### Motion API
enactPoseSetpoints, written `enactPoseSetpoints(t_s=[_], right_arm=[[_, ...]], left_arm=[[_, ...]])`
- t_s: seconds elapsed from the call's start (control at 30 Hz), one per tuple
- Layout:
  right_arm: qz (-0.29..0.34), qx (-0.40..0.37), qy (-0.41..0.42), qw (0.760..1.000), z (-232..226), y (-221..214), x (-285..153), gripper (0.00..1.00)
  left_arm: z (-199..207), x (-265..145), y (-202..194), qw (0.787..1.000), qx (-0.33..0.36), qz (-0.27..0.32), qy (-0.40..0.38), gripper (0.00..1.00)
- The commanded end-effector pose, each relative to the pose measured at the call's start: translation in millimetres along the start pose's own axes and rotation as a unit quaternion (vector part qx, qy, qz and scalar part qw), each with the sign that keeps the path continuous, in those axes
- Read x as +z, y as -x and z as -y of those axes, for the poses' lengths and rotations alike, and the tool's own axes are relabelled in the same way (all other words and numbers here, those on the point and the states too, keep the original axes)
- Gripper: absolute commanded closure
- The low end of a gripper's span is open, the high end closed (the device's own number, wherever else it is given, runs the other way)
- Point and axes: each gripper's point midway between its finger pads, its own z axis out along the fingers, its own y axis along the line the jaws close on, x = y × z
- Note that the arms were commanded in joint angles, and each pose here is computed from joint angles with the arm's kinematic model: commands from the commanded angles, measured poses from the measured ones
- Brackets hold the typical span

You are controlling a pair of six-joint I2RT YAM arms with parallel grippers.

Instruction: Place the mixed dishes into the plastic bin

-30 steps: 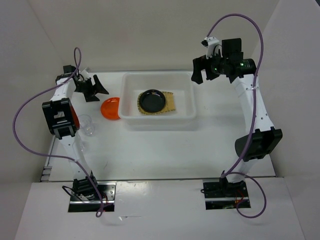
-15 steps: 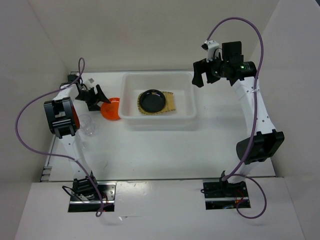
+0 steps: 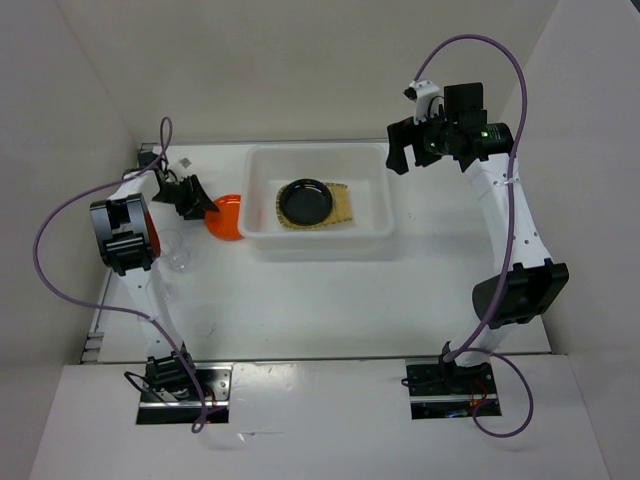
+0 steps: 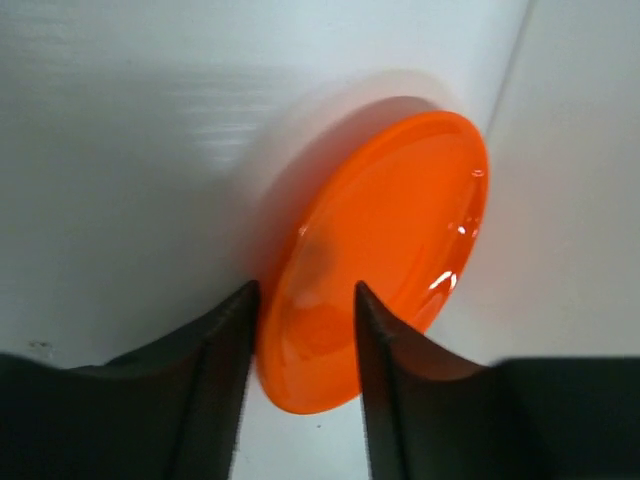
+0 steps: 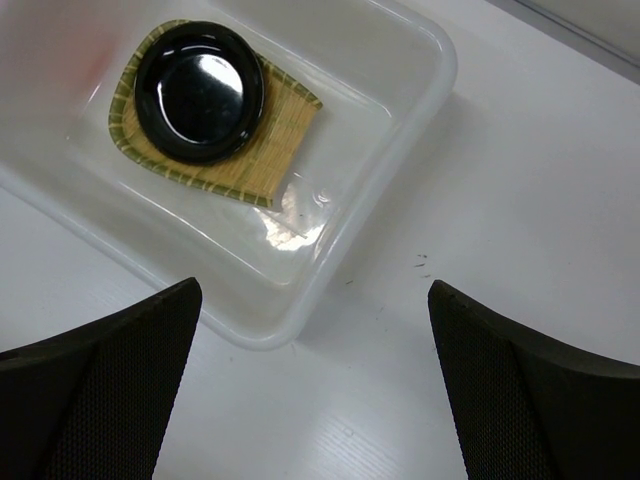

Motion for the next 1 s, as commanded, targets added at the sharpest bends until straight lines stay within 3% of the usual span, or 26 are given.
enactPoseSetpoints(t_s=[0.0,0.13,0.43,0.7,0.97], right_arm=[[0.029,-0.019,-0.017,0.999,0.2,14.7,-18.3,0.01],[0.028,-0.018,-0.022,0.999,2.0,14.4,-18.5,0.01],[0.027,-0.018,-0.026,0.999,1.7,11.5,-22.3,0.01],[0.023,-0.017,-0.026,0.999,0.8,7.1,-22.3,0.01],[0.018,-0.02,-0.025,0.999,1.1,3.9,-20.5,0.01]], left_arm=[[-12.1,23.4,-18.1,1.0,0.008,-0.03,-0.004,0.52],[-12.1,23.4,-18.1,1.0,0.008,-0.03,-0.004,0.71],[-11.9,17.9,-12.9,1.0,0.007,-0.025,0.011,1.0],[11.1,-15.1,16.6,0.999,0.02,0.002,0.037,1.0],[14.6,-102.4,66.7,0.993,0.01,0.099,0.063,1.0]])
